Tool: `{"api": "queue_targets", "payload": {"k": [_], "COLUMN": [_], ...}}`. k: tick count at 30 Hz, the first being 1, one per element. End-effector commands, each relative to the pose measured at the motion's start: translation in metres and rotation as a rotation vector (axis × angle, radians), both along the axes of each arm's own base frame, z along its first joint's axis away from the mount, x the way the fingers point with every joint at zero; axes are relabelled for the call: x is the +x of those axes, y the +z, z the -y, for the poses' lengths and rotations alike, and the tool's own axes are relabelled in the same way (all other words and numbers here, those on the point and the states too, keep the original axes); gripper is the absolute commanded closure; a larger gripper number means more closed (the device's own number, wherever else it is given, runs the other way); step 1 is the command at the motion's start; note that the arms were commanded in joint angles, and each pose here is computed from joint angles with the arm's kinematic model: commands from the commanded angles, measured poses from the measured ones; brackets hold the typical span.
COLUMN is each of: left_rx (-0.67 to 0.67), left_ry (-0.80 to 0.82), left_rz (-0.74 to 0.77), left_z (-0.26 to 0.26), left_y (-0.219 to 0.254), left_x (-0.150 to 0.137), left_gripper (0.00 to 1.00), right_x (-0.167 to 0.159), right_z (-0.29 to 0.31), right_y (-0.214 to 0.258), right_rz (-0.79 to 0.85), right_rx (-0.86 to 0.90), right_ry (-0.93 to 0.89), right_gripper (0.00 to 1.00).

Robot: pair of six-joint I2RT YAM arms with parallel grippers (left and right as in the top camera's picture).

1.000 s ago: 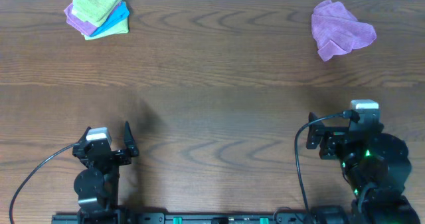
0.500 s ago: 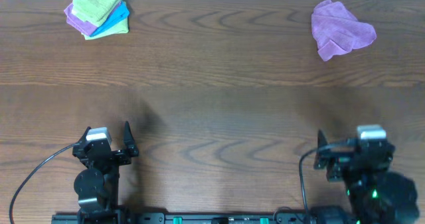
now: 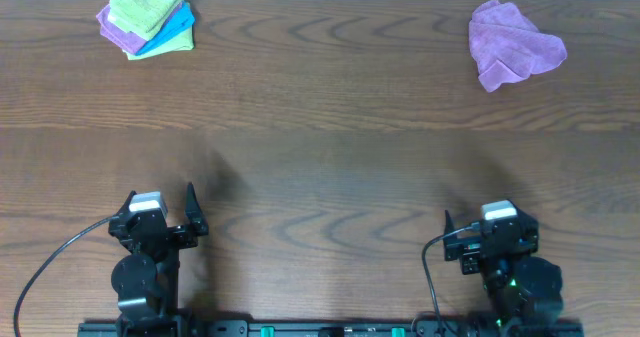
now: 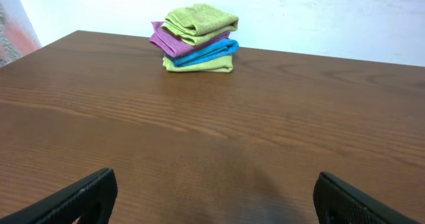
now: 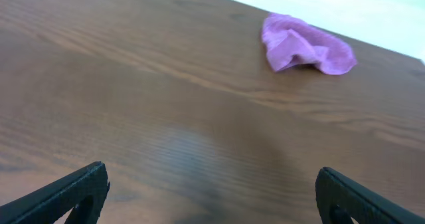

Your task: Fold the cloth

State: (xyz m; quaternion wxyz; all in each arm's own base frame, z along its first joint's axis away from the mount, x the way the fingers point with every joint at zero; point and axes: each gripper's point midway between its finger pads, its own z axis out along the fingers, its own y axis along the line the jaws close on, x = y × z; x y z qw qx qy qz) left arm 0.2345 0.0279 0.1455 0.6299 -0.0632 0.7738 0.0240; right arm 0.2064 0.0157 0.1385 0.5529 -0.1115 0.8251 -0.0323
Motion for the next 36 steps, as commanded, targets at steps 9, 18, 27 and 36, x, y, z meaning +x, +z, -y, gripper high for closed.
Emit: {"api": "queue_targets", "payload": {"k": [9, 18, 27, 36], "left_rx": [-0.001, -0.001, -0.001, -0.001], "left_ry": [0.009, 0.009, 0.009, 0.009], "left_rz": [-0.029, -0.029, -0.029, -0.029], "left_z": [-0.001, -0.001, -0.001, -0.001], "left_y": [-0.014, -0.014, -0.014, -0.014], "left_x": [0.000, 0.000, 0.000, 0.000], "left_gripper": [0.05, 0.04, 0.05, 0.05], "right_x": [0.001, 0.001, 0.001, 0.001], "right_z": [-0.007, -0.007, -0.007, -0.007], "right_y": [-0.039, -0.039, -0.039, -0.039], "right_rz": [-0.072, -0.074, -0.073, -0.073], "right_rx": [0.006, 0.006, 0.006, 0.006], "right_ry": [0.036, 0.036, 0.036, 0.036], "right_gripper": [0.01, 0.01, 0.01, 0.01]}}
